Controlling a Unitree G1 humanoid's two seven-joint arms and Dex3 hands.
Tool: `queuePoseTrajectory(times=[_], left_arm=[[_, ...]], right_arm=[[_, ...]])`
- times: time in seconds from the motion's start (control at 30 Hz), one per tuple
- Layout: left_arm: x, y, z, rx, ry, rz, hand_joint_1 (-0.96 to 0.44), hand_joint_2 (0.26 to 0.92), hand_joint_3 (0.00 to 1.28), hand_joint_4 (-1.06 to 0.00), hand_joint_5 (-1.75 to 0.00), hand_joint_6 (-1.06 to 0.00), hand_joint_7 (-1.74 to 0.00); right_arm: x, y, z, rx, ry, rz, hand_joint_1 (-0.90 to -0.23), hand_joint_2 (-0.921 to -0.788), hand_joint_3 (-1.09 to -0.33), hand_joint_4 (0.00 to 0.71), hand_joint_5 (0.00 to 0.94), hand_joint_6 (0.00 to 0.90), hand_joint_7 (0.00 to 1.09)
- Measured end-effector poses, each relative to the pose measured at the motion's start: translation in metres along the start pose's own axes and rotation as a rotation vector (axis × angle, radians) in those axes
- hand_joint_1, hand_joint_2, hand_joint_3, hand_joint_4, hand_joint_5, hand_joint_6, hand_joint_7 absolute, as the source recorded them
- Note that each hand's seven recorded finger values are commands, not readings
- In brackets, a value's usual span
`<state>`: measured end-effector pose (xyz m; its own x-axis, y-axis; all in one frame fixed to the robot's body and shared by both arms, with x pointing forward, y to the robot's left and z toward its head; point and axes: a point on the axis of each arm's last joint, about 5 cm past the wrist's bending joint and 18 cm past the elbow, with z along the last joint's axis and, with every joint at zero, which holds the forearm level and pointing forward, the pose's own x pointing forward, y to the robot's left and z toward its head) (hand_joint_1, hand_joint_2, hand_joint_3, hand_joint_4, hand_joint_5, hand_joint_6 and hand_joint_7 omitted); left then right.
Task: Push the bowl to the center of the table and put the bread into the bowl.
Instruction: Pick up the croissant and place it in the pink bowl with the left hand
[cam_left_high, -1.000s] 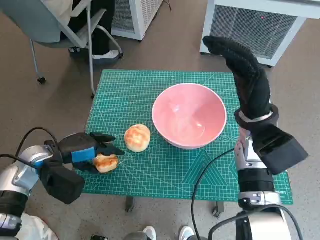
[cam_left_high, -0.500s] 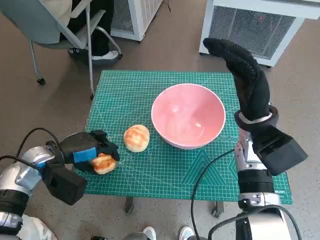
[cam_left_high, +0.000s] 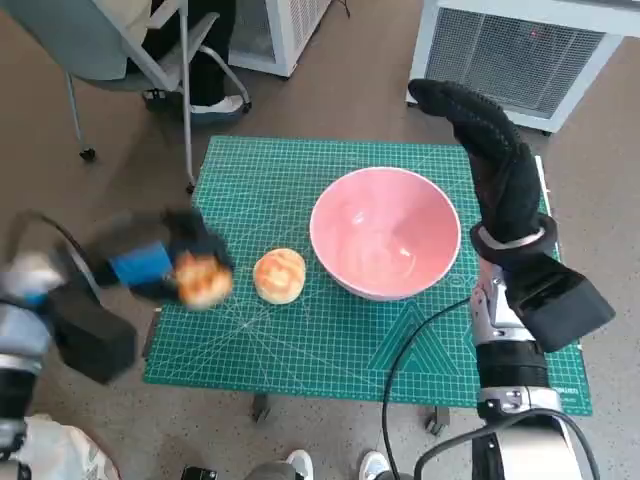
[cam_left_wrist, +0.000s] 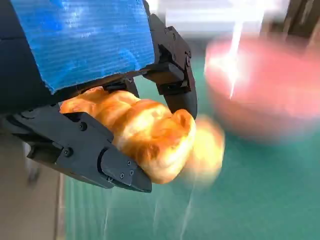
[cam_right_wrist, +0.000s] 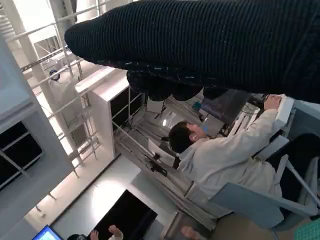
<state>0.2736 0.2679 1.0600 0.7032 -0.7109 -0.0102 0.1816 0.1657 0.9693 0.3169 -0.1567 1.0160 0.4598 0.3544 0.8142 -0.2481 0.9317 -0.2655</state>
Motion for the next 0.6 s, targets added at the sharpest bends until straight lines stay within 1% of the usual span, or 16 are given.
queuePoseTrajectory(times=[0.07,0.17,0.2,0.23,0.33,0.4,0.47,0.53,0.6], left_arm=[[0.001,0.012,0.005,0.020,-0.020,0.047,0.00,0.916,0.03,-0.67,-1.16,-0.75,-1.05],[0.002,0.020,0.009,0.031,-0.037,0.078,0.00,0.915,0.02,-0.67,-1.16,-0.76,-1.05],[0.004,0.020,0.010,0.029,-0.041,0.081,0.00,0.891,0.02,-0.73,-1.09,-0.83,-0.97],[0.009,0.021,0.011,0.027,-0.047,0.090,0.00,0.872,0.01,-0.77,-1.04,-0.88,-0.91],[0.033,0.024,0.016,0.007,-0.085,0.136,0.00,0.862,0.01,-0.79,-1.03,-0.91,-0.88],[0.048,0.028,0.021,0.001,-0.124,0.162,0.00,0.868,0.01,-0.78,-1.04,-0.89,-0.91],[0.064,0.034,0.026,-0.004,-0.169,0.182,0.00,0.882,0.02,-0.75,-1.07,-0.85,-0.96],[0.078,0.040,0.032,-0.003,-0.208,0.190,0.00,0.904,0.02,-0.70,-1.12,-0.78,-1.03],[0.094,0.046,0.039,0.010,-0.248,0.191,0.00,0.912,0.03,-0.69,-1.14,-0.75,-1.06]], right_arm=[[0.0000,0.000,0.000,0.000,0.000,0.000,-0.592,-0.921,-0.728,0.327,0.006,0.074,0.64],[-0.0001,0.000,0.000,-0.001,0.000,0.000,-0.592,-0.921,-0.728,0.328,0.006,0.074,0.64],[-0.0005,-0.001,0.000,-0.004,0.001,-0.001,-0.589,-0.921,-0.728,0.329,0.006,0.074,0.64],[-0.0014,-0.003,0.000,-0.010,0.003,-0.003,-0.587,-0.921,-0.728,0.330,0.007,0.073,0.64],[-0.0015,-0.008,0.002,-0.020,0.001,-0.016,-0.586,-0.921,-0.728,0.331,0.007,0.073,0.64],[0.0001,-0.007,0.002,-0.016,-0.005,-0.015,-0.585,-0.921,-0.727,0.332,0.008,0.073,0.64],[0.0023,-0.004,0.001,-0.007,-0.012,-0.014,-0.585,-0.921,-0.727,0.334,0.008,0.073,0.63],[0.0032,-0.003,0.001,-0.004,-0.016,-0.013,-0.587,-0.921,-0.727,0.334,0.008,0.074,0.63],[0.0033,-0.003,0.001,-0.003,-0.017,-0.014,-0.588,-0.921,-0.727,0.335,0.008,0.074,0.63]])
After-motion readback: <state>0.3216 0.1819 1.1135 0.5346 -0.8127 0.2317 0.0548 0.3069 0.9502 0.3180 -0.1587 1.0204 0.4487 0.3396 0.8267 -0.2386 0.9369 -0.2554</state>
